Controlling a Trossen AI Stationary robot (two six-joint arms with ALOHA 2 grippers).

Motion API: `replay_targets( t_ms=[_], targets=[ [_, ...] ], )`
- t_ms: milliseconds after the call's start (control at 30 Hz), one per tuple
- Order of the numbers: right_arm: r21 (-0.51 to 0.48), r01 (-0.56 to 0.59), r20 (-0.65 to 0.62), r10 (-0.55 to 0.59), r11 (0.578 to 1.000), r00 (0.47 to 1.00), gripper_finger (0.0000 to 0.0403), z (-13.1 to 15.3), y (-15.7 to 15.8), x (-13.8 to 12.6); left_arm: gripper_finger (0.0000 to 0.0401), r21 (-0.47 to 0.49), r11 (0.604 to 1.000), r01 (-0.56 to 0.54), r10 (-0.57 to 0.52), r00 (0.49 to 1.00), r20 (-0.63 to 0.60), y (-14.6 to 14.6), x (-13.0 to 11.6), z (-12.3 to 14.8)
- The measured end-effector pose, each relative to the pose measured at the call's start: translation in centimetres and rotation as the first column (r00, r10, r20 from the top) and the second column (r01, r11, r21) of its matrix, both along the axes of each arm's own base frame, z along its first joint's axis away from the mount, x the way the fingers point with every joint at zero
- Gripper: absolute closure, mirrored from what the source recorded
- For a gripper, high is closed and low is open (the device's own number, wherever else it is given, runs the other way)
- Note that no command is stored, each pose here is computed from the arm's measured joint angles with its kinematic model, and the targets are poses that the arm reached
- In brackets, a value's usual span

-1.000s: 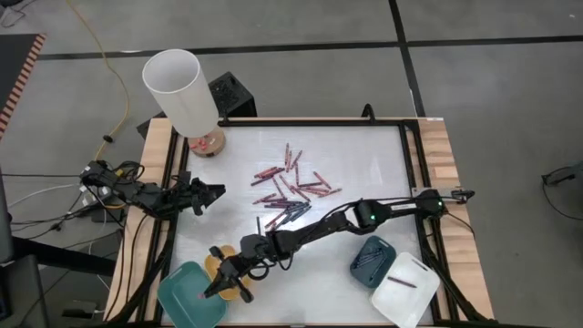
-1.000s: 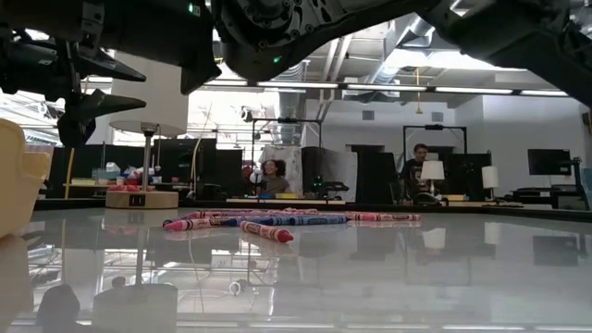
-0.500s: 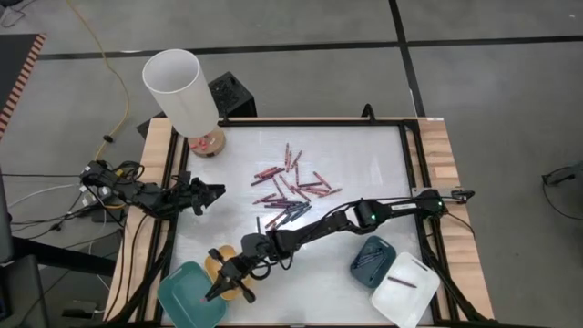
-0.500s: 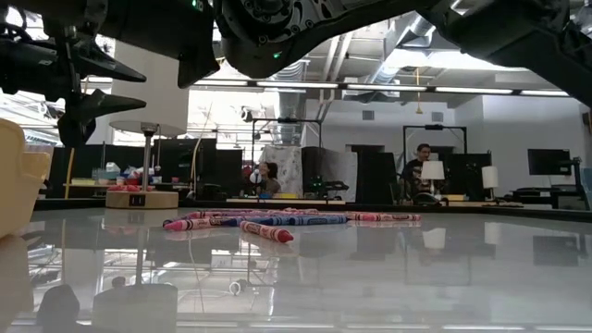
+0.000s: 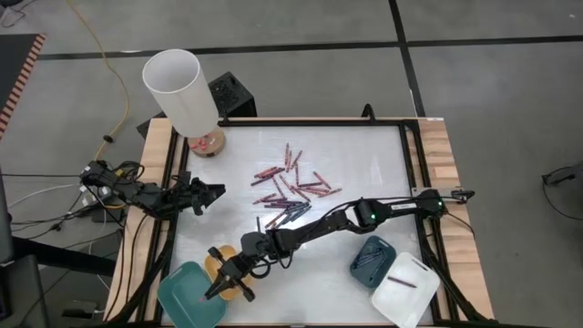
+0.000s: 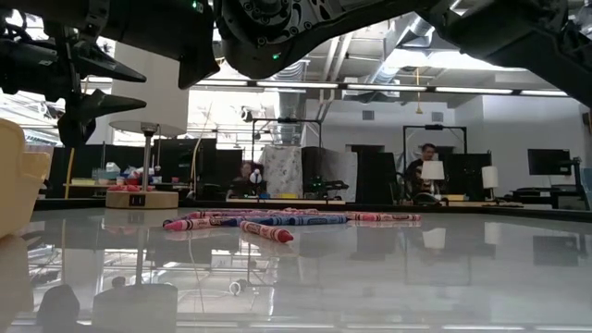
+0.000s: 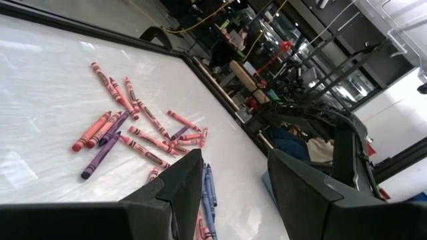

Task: Sort crayons
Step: Put the pink crayon into the yellow bin, then adjust the blue bin

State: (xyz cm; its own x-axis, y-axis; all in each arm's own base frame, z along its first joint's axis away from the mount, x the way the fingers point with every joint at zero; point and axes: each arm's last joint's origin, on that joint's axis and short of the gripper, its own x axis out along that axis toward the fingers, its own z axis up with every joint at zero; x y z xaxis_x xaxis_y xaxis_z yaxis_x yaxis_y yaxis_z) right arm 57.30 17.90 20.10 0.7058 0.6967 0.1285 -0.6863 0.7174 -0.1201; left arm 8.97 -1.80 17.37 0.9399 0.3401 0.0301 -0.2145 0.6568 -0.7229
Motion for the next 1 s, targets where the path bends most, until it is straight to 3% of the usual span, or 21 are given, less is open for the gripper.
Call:
replay_targets(
  t_ms=[367,800,1000],
  targets=[
    [0.001,0.025,-0.001,-0.025,1.000,1.000,0.0382,0.0,-0.1,0.1,0.0241,0.000,1.000,0.000,0.000,1.000,0.000,0.0,0.0,0.0],
    [0.019,0.066,-0.048,-0.065,0.998,0.997,0.0290,-0.2,-0.6,0.3,0.0241,-0.001,1.000,0.000,0.000,1.000,0.000,0.0,0.0,0.0],
    [-0.032,0.087,-0.183,-0.091,0.996,0.979,0.0281,-0.6,-1.1,0.5,0.0241,-0.001,1.000,0.001,-0.001,1.000,0.000,0.0,0.0,0.0]
  ],
)
